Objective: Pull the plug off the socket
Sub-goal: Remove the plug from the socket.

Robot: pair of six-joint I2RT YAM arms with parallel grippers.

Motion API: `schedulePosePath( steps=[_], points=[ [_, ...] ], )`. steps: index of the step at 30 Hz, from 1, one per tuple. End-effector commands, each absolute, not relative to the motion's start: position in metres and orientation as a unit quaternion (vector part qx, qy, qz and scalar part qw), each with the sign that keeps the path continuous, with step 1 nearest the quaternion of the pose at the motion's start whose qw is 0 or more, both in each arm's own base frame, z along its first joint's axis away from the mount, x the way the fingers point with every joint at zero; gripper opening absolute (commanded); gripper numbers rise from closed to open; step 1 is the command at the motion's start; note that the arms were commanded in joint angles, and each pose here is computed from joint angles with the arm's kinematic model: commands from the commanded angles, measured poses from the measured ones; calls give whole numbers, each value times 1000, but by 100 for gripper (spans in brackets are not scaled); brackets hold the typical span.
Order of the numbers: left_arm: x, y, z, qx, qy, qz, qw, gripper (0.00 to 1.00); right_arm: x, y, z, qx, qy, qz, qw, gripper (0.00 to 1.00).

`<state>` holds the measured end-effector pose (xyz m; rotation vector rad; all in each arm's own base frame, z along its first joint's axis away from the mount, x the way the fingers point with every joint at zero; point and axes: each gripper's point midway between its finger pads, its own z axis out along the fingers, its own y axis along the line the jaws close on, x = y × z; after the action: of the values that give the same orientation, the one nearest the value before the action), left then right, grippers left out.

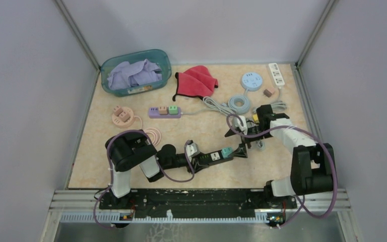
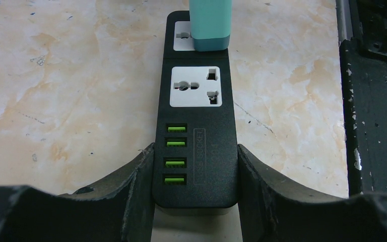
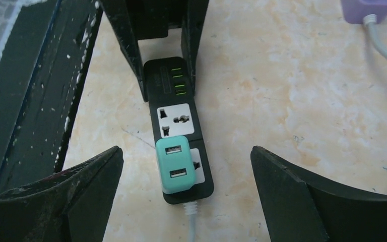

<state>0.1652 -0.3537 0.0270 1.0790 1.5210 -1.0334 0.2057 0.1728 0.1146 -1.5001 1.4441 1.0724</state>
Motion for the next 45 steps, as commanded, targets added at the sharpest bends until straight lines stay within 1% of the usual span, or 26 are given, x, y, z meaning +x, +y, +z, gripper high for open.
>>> schedulePosePath(
  steps=[1,8,11,13,15,16,17,18,20,22,23,24,25,26,30,33,38,41,42,45],
  points=[
    [166,-361,37,442,609,-438,492,1,206,179,104,-661,532,378,372,95],
    [166,-361,36,441,610,-437,492,1,200,186,77,-702,538,350,310,76],
    [167,-360,37,439,611,-436,494,2,197,187,73,-713,533,349,292,66],
    [168,-360,38,436,612,-435,496,3,196,188,71,-720,532,345,283,56],
    [168,-360,38,434,613,-435,496,5,196,188,69,-725,532,340,275,39],
    [169,-360,38,432,615,-435,496,8,197,189,68,-726,533,339,273,30],
    [170,-360,40,428,616,-435,498,13,197,189,69,-726,533,339,272,22],
    [170,-360,41,425,618,-436,498,20,197,190,69,-726,533,339,272,17],
    [172,-360,44,416,622,-438,498,41,197,191,71,-726,531,340,273,10],
    [172,-360,52,410,621,-442,502,59,197,192,74,-725,530,343,273,5],
    [173,-359,56,406,620,-442,506,72,197,194,75,-725,529,345,274,2],
    [174,-359,64,400,616,-443,515,80,197,194,76,-725,527,347,276,0],
    [175,-358,71,396,612,-442,522,93,197,196,78,-724,526,349,279,0],
    [176,-356,77,395,608,-440,530,99,196,197,79,-723,524,351,281,0],
    [182,-350,103,385,593,-429,562,100,198,202,83,-724,517,347,297,0],
    [179,-350,115,385,585,-435,567,100,199,206,86,-725,511,341,310,0],
    [166,-358,123,393,570,-475,543,100,199,212,92,-724,502,345,324,0],
    [167,-363,113,405,574,-472,533,100,198,215,95,-724,499,347,326,0],
    [168,-363,106,410,579,-465,529,99,198,215,95,-723,501,348,325,0],
    [180,-367,83,430,606,-426,516,91,199,218,94,-720,505,347,326,0]
  ],
)
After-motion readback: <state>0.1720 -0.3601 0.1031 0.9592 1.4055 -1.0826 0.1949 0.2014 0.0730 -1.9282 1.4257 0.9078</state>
